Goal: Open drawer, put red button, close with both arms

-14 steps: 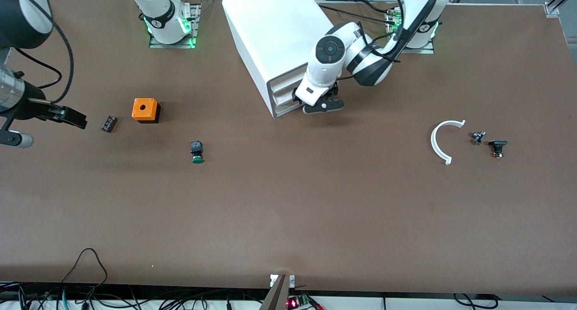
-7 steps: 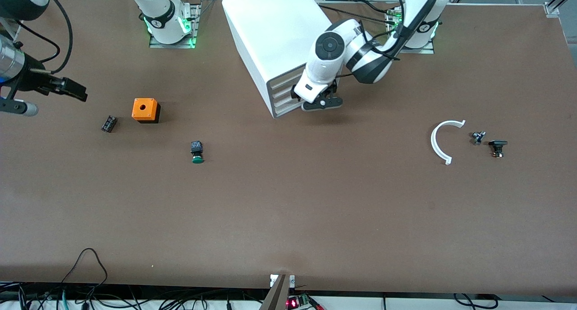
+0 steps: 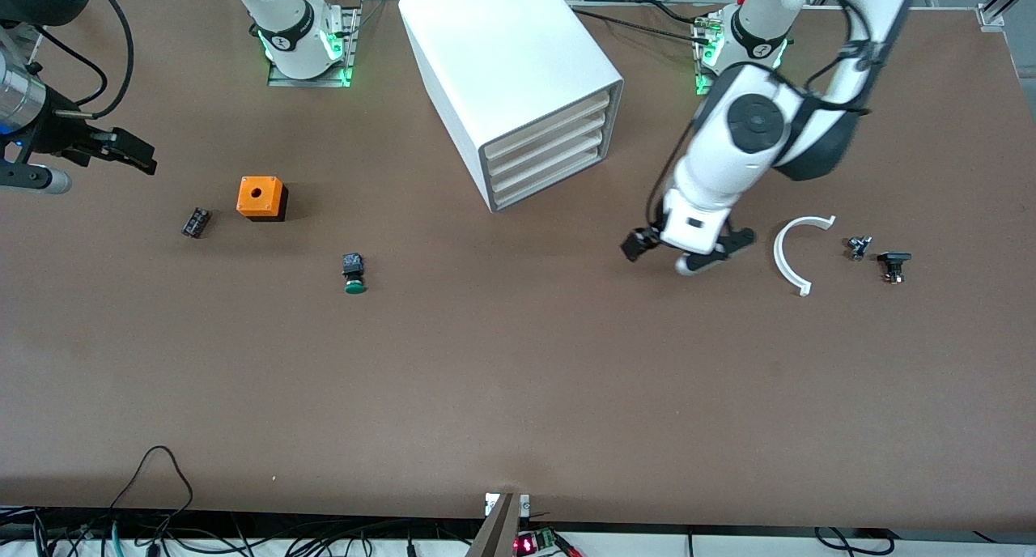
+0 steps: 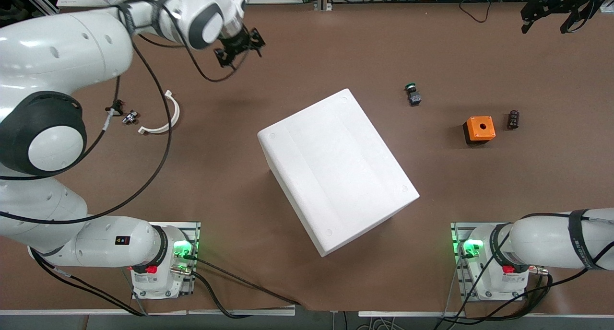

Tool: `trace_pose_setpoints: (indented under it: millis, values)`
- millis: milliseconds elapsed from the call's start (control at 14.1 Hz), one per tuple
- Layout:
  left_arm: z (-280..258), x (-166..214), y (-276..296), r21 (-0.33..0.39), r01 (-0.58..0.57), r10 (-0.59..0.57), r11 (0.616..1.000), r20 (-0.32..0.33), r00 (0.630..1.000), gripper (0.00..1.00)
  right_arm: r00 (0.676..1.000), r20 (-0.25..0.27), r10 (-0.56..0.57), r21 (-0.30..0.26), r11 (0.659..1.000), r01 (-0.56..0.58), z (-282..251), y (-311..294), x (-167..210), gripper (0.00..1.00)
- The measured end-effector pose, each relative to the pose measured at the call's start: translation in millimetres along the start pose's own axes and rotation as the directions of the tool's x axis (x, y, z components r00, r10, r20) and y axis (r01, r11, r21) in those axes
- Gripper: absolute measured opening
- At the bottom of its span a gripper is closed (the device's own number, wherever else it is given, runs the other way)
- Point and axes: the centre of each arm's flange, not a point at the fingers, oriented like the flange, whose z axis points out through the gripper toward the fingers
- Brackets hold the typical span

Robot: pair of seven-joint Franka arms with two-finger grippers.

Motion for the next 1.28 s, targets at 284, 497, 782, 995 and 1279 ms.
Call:
trace_pose_setpoints:
  millis: [284,497,782,995,1279]
  values:
    - [-85.6,60.7,-44.0,0.074,-0.157,0.156,0.985,0.023,0.987,1.0,0.997,-0.005,-0.072,0.004,0.997,0.072,1.8,1.3,-10.5,1.0]
    - [-145.6,93.3,-86.2,0.1,-0.29,0.287,0.952,0.042,0.957,1.0,0.998,-0.027,-0.058,0.007,0.998,0.058,-9.0,6.3,-14.0,1.0]
    - [-195.7,128.8,-159.0,0.116,-0.434,0.43,0.893,0.06,0.901,1.0,0.996,-0.07,-0.059,0.007,0.998,0.06,-33.9,8.5,-13.9,1.0]
    - [-213.1,138.4,-190.4,0.115,-0.529,0.526,0.841,0.063,0.848,1.0,0.987,-0.064,-0.144,0.001,0.989,0.145,-48.6,9.7,-15.6,1.0]
    - [-225.5,132.3,-195.6,0.114,-0.544,0.54,0.831,0.065,0.839,1.0,0.99,-0.055,-0.132,0.0,0.991,0.133,-55.0,9.8,-12.3,1.0]
